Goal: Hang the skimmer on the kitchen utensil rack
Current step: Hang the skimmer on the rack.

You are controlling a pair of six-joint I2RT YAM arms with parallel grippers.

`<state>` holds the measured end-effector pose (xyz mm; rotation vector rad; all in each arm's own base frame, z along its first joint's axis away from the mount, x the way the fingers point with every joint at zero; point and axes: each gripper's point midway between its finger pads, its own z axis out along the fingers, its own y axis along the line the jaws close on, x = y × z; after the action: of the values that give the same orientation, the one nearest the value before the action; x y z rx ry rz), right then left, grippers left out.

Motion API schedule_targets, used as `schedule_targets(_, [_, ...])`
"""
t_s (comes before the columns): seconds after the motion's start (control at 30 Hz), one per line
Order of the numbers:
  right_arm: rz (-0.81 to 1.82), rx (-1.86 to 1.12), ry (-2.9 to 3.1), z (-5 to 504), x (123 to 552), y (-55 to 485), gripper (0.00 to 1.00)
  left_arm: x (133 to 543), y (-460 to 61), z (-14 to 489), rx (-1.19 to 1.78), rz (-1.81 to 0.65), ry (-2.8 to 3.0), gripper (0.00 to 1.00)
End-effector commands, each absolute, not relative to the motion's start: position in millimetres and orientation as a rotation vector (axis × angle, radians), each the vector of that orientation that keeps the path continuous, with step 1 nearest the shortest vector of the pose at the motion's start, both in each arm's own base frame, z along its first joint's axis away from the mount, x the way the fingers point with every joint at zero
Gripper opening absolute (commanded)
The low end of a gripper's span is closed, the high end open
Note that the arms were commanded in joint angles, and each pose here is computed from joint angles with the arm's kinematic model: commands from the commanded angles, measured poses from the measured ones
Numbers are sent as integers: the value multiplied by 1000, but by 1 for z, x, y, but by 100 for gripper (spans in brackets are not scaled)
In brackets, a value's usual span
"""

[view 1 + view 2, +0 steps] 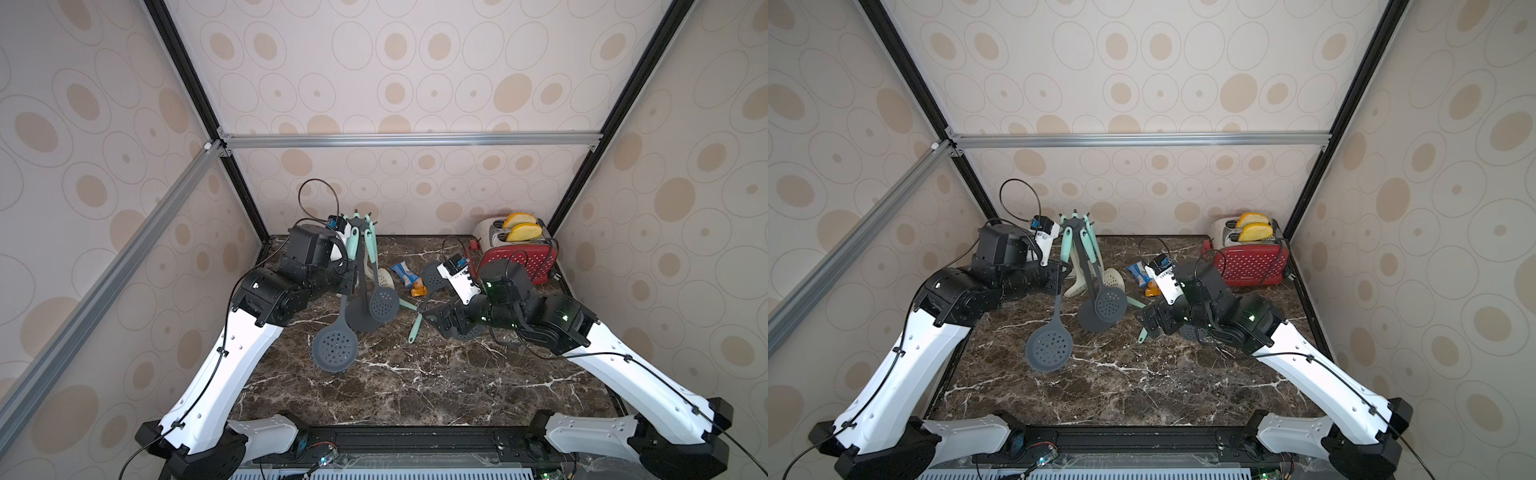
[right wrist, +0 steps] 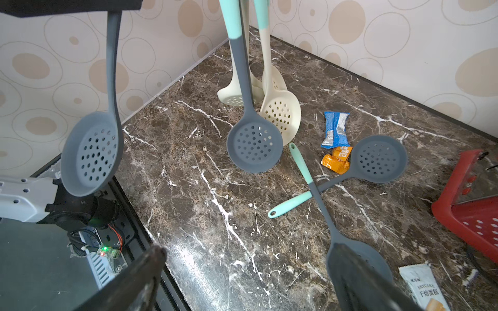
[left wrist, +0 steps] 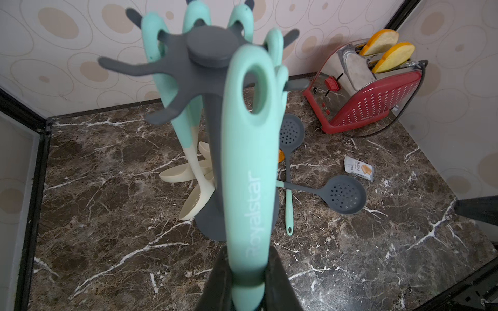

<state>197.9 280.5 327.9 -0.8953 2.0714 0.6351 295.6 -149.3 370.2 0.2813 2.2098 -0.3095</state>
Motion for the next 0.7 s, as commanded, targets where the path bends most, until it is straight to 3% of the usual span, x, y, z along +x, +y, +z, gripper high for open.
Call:
schedule_targets(0.0, [665,-889,2061,331,196,282,100,302,-151,373,254,-339,2189,0])
schedule_targets(0.67, [695,-916,2076,326,194,289,100,301,-154,340,254,-388,2242,0])
